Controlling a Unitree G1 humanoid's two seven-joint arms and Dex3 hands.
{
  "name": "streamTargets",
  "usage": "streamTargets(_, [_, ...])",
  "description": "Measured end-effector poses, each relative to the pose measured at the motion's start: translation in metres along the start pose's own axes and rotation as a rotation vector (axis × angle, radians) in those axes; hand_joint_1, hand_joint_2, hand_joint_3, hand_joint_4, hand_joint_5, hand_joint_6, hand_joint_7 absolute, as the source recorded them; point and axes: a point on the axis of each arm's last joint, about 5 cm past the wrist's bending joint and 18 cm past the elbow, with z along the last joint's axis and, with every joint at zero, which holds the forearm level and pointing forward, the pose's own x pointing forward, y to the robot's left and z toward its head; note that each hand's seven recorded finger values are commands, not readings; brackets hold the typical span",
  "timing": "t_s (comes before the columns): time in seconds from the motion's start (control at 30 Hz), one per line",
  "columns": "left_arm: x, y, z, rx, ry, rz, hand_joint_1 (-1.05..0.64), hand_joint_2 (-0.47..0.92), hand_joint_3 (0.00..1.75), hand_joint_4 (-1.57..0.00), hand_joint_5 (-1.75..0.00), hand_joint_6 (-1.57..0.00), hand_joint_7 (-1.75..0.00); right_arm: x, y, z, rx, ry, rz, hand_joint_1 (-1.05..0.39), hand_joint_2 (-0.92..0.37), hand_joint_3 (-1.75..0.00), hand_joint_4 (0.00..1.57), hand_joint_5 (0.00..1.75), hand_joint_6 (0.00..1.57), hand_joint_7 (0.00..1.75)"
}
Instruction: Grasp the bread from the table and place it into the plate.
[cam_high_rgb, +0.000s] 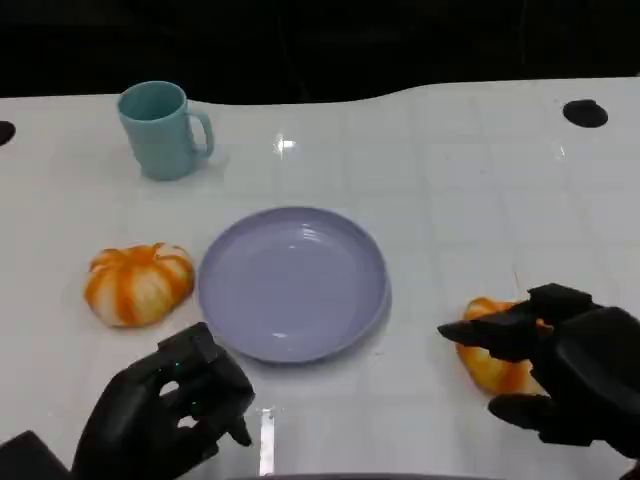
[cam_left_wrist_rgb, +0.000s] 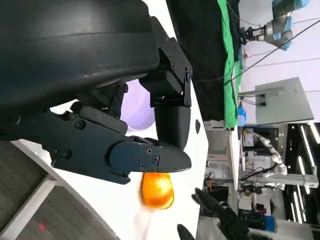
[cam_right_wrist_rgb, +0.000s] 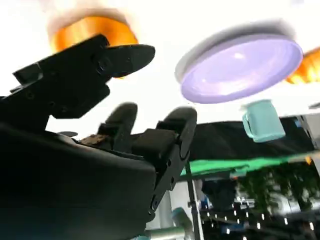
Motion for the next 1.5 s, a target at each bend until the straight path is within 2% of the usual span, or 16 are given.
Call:
streamTargets(0.1, [0.0, 0.001, 0.0, 0.004, 0.001, -0.008, -0.53, 0.92, 0.31, -0.67, -1.75, -0.59, -1.54, -0.002, -0.0096, 0.006, -0.064, 0.035, 0.051, -0.57, -0.81, -0.01, 0.06, 0.46, 0.28, 0.0])
streamTargets(0.23, [0.0, 0.001, 0.0, 0.009, 0.003, -0.01, -0.54, 0.92, 0.31, -0.67, -1.75, -0.59, -1.54, -0.003, -0.0158, 0.01, -0.121, 0.077, 0.092, -0.62, -0.81, -0.01, 0.02, 0.48, 0.24, 0.0])
streamTargets(0.47, [0.0, 0.001, 0.0, 0.017, -0.003, -0.01, -0.54, 0.92, 0.32, -0.66, -1.75, -0.59, -1.53, -0.001, -0.0147, 0.013, -0.218, 0.113, 0.107, -0.66, -0.8, 0.0, 0.03, 0.53, 0.26, 0.01])
streamTargets(0.73, [0.0, 0.0, 0.0, 0.012, -0.004, -0.011, -0.55, 0.92, 0.3, -0.66, -1.75, -0.59, -1.51, 0.016, -0.0042, 0.005, -0.271, 0.14, 0.16, -0.65, -0.81, 0.0, 0.03, 0.57, 0.27, 0.01])
streamTargets(1.17, [0.001, -0.001, 0.0, 0.012, -0.008, -0.012, -0.57, 0.92, 0.3, -0.65, -1.75, -0.6, -1.49, 0.041, 0.0256, -0.014, -0.325, 0.181, 0.275, -0.67, -0.89, -0.02, 0.05, 0.49, 0.25, 0.0])
streamTargets(1.3, [0.0, -0.001, 0.0, 0.012, -0.007, -0.011, -0.57, 0.92, 0.3, -0.64, -1.75, -0.6, -1.48, 0.048, 0.0356, -0.018, -0.332, 0.19, 0.321, -0.68, -0.91, -0.02, 0.08, 0.47, 0.25, 0.0])
streamTargets(1.43, [0.0, -0.001, 0.0, 0.012, -0.006, -0.01, -0.57, 0.92, 0.3, -0.65, -1.75, -0.61, -1.49, 0.056, 0.0412, -0.021, -0.323, 0.198, 0.349, -0.69, -0.92, -0.04, 0.12, 0.44, 0.27, 0.01])
streamTargets(1.5, [0.0, -0.001, 0.001, 0.013, -0.008, -0.012, -0.57, 0.92, 0.3, -0.65, -1.75, -0.61, -1.49, 0.059, 0.0443, -0.021, -0.319, 0.198, 0.358, -0.69, -0.92, -0.06, 0.19, 0.37, 0.31, 0.01])
